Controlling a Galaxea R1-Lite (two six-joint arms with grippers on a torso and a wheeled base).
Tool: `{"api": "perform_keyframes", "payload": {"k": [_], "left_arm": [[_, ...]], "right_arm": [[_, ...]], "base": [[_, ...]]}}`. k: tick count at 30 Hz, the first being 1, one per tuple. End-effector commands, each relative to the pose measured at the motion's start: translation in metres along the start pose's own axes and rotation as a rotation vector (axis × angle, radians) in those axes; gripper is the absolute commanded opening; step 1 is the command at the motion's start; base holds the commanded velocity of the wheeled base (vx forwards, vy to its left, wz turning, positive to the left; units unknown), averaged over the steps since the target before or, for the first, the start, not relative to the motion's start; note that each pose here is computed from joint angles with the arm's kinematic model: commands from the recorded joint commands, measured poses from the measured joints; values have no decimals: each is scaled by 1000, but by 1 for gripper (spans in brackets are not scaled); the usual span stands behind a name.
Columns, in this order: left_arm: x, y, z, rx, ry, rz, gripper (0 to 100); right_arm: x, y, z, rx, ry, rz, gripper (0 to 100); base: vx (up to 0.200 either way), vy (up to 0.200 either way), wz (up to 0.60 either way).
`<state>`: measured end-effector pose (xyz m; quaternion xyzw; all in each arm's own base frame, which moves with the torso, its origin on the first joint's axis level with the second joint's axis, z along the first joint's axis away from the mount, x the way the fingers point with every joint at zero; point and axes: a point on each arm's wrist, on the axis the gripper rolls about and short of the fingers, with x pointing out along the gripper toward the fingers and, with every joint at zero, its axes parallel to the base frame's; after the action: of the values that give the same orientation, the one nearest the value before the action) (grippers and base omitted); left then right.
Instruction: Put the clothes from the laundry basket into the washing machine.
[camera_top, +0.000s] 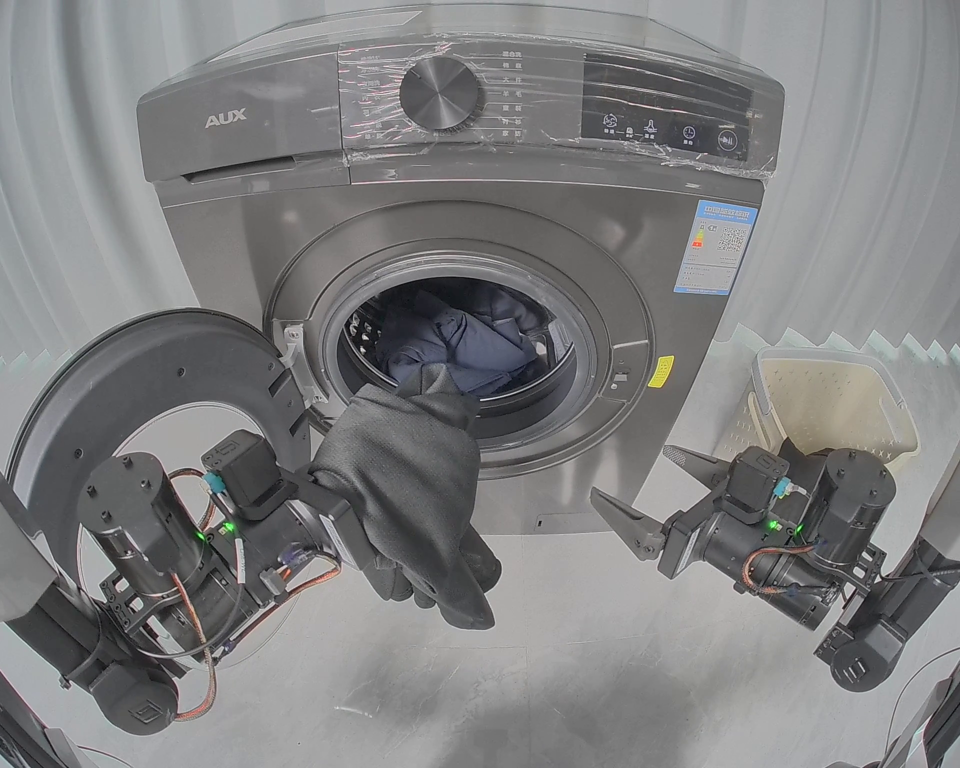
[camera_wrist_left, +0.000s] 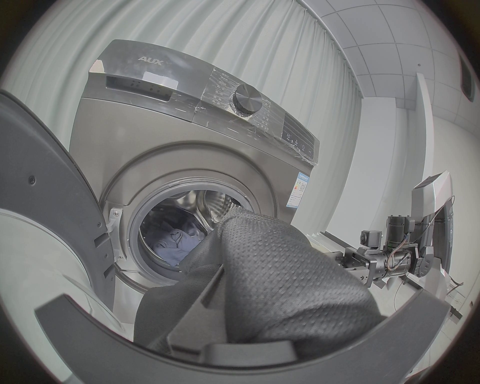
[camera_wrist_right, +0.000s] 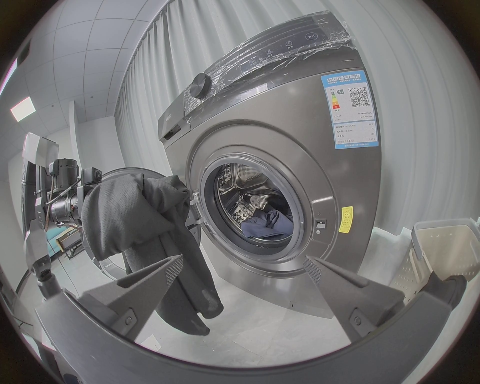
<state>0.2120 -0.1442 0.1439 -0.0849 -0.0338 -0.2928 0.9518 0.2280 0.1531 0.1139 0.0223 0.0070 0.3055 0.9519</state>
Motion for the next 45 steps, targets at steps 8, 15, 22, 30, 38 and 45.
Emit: {"api": "perform_keyframes", "payload": {"k": [8,15,22,30,38,45], "left_arm": [[1,-1,-6,8,23,-3,0],[2,-9,-8,19,31,-29,0],[4,-8,-14,20,53,-24,0],[7,-7,-21,21,76,-21,0],[8,-7,-24,22,86,-22,0],[9,-6,-24,21,85,-20,0]], "right_arm": [[-2,1,4,2,-12,-2,100],[-2,6,4,4,-13,19,100],[-2,7,3,4,-11,25,100],[-3,7,3,4,-8,27,100],[-4,11,1,4,-1,40,100],[-5,15,1,5,3,51,100]], "base": [[150,0,0],[0,0,0],[86,0,0],[200,0,0],[100,0,0],[0,0,0]]}}
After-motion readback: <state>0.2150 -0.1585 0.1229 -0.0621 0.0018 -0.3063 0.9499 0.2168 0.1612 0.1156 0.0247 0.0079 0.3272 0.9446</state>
